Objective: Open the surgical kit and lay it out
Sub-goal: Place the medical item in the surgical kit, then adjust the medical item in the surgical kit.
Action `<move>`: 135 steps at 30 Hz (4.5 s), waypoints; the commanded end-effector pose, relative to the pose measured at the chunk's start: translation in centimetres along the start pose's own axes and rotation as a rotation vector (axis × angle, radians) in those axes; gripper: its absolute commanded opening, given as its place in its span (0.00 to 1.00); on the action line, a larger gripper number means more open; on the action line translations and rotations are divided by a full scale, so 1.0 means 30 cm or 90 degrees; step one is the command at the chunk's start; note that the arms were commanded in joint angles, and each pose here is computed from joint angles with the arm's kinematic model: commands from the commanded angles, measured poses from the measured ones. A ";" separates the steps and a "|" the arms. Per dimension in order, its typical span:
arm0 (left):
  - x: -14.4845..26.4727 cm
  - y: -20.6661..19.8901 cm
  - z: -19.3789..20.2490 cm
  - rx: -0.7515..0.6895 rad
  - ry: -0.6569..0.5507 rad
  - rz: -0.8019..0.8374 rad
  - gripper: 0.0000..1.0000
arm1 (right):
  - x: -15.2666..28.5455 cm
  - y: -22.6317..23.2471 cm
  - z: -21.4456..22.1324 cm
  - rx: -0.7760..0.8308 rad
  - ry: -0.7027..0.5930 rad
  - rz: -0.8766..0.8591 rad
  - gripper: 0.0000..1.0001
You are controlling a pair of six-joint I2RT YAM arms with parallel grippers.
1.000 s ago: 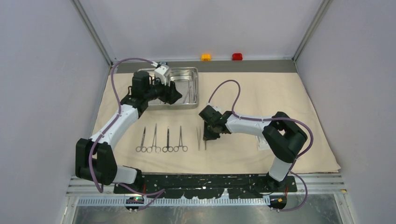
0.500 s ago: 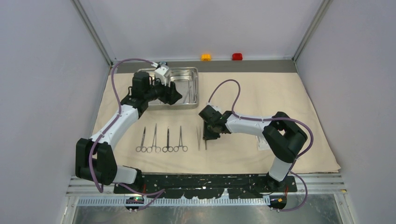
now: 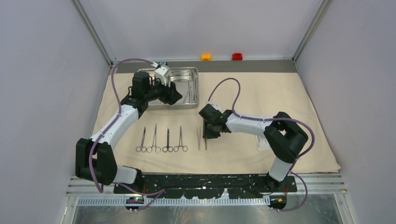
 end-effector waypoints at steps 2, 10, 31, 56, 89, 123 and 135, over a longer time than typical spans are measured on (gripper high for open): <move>0.015 0.010 -0.054 -0.028 -0.035 -0.009 0.68 | 0.094 0.079 -0.088 0.008 -0.067 -0.047 0.32; 0.014 0.021 -0.068 -0.030 -0.039 -0.019 0.70 | 0.180 0.082 -0.212 -0.004 -0.136 -0.066 0.33; -0.071 -0.090 0.044 -0.009 0.058 0.096 0.70 | 0.356 -0.066 -0.503 0.053 -0.215 -0.208 0.31; -0.230 -0.545 0.371 -0.179 0.224 0.285 0.60 | 0.481 -0.302 -0.681 -0.036 -0.321 -0.243 0.25; -0.247 -0.680 0.545 -0.498 0.305 0.283 0.62 | 0.429 -0.360 -0.690 -0.089 -0.279 -0.290 0.24; -0.213 -0.679 0.537 -0.511 0.298 0.294 0.62 | 0.398 -0.363 -0.679 -0.101 -0.260 -0.295 0.24; -0.224 -0.691 0.522 -0.501 0.296 0.299 0.62 | 0.381 -0.364 -0.674 -0.108 -0.248 -0.297 0.24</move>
Point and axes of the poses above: each gripper's point midway between its finger pads, its own x axis back along the fingers, its own y axis along the line the jaws close on, z = x × y, the point moved 2 cm from there along x, back along the fingers, and after that the axes turned 8 degrees about -x, right-handed, at the moved point
